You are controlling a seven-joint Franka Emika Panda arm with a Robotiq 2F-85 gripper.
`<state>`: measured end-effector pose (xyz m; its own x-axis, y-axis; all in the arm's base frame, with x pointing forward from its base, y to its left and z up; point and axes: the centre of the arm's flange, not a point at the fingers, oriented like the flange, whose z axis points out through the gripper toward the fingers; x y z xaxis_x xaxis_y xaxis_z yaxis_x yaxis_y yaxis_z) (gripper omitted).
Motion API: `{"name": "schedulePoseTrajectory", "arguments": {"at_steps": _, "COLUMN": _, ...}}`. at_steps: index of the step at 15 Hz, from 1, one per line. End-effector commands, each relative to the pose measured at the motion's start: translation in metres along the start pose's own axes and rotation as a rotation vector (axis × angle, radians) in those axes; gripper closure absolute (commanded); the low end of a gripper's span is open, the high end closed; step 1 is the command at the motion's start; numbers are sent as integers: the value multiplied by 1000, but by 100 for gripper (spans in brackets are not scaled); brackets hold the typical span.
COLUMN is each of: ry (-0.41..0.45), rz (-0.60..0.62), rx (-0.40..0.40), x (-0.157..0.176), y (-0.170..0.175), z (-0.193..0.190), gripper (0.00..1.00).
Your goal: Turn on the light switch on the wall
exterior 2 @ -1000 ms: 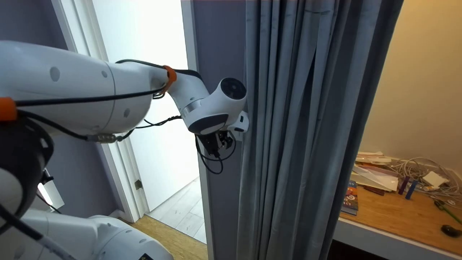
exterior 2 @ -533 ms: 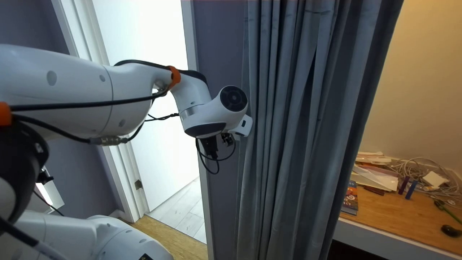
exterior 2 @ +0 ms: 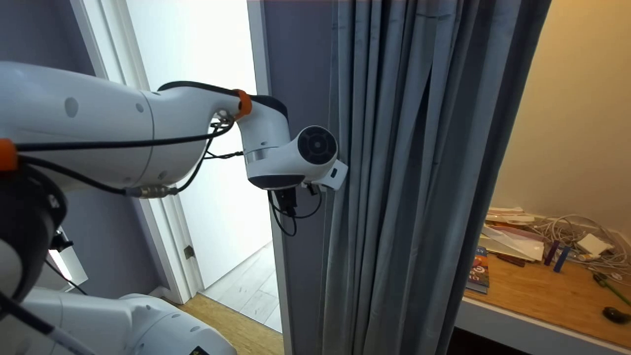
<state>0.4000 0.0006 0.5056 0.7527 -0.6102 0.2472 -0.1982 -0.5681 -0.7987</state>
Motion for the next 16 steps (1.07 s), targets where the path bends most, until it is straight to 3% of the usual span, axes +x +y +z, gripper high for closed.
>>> {"name": "schedulePoseTrajectory", "arguments": {"at_steps": 1, "ry": 58, "rz": 23, "rx": 42, "x": -5, "y": 2, "z": 2, "gripper": 97}}
{"name": "schedulePoseTrajectory", "arguments": {"at_steps": 16, "ry": 162, "rz": 77, "rx": 91, "x": 7, "y": -7, "z": 11, "gripper": 100}}
